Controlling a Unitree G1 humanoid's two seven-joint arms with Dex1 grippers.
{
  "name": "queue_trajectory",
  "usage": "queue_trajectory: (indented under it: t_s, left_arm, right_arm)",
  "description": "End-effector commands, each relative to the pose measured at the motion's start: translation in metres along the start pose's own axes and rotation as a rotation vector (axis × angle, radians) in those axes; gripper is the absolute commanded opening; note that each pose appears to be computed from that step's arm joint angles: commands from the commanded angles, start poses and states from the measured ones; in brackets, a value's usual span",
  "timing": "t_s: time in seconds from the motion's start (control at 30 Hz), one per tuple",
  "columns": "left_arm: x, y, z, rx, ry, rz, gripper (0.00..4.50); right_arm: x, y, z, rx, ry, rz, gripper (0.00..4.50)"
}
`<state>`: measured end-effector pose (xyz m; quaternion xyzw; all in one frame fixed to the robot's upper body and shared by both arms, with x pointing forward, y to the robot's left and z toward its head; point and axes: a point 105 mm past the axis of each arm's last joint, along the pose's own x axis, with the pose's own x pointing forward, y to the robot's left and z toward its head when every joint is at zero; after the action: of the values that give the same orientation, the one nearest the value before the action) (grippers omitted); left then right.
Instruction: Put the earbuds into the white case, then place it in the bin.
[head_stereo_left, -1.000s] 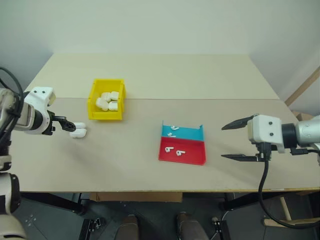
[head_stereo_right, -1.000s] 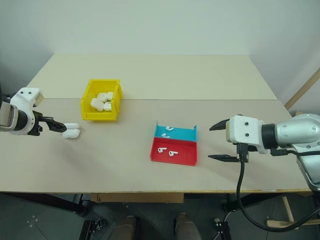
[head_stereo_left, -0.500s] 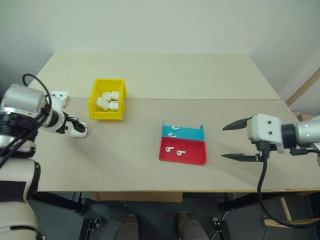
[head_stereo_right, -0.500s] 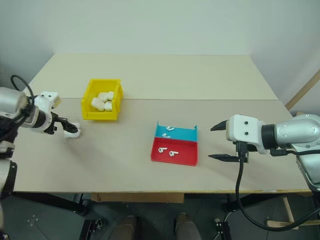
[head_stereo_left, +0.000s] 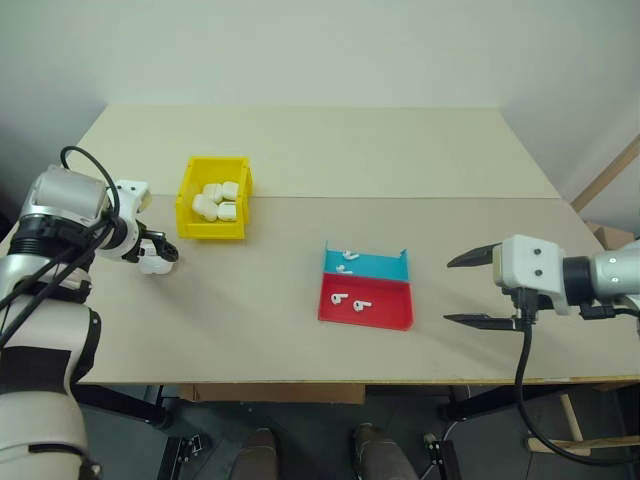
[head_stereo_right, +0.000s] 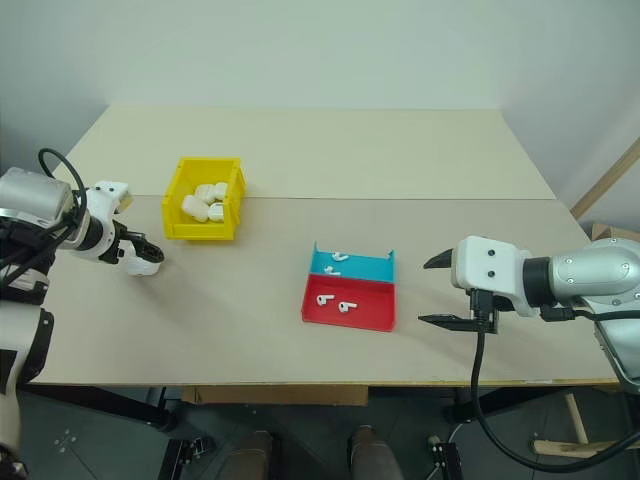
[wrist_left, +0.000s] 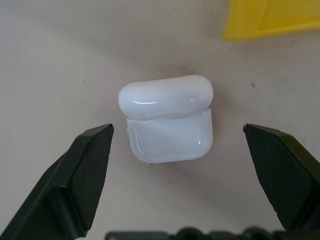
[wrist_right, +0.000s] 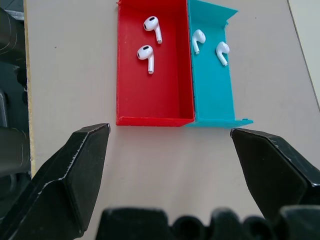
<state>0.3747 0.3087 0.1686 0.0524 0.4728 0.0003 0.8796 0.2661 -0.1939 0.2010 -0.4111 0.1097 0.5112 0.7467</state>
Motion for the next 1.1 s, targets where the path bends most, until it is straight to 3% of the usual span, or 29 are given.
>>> queue_trajectory:
  t_s: [0.03,1.0,1.1]
  left_arm:
    - [-0.003,0.030,-0.015,-0.099,0.043,0.091,4.50]
    - [0.024,0.012,-0.010,-0.086,0.027,0.062,4.50]
    - [0.027,0.013,-0.012,-0.074,0.036,0.070,3.56]
  right_arm:
    - [-0.007,-0.006,0.005,-0.036,0.009,-0.044,4.48]
    - [-0.013,-0.009,-0.002,-0.024,0.059,-0.086,4.48]
    - [-0.013,-0.010,-0.002,-0.024,0.063,-0.088,4.50]
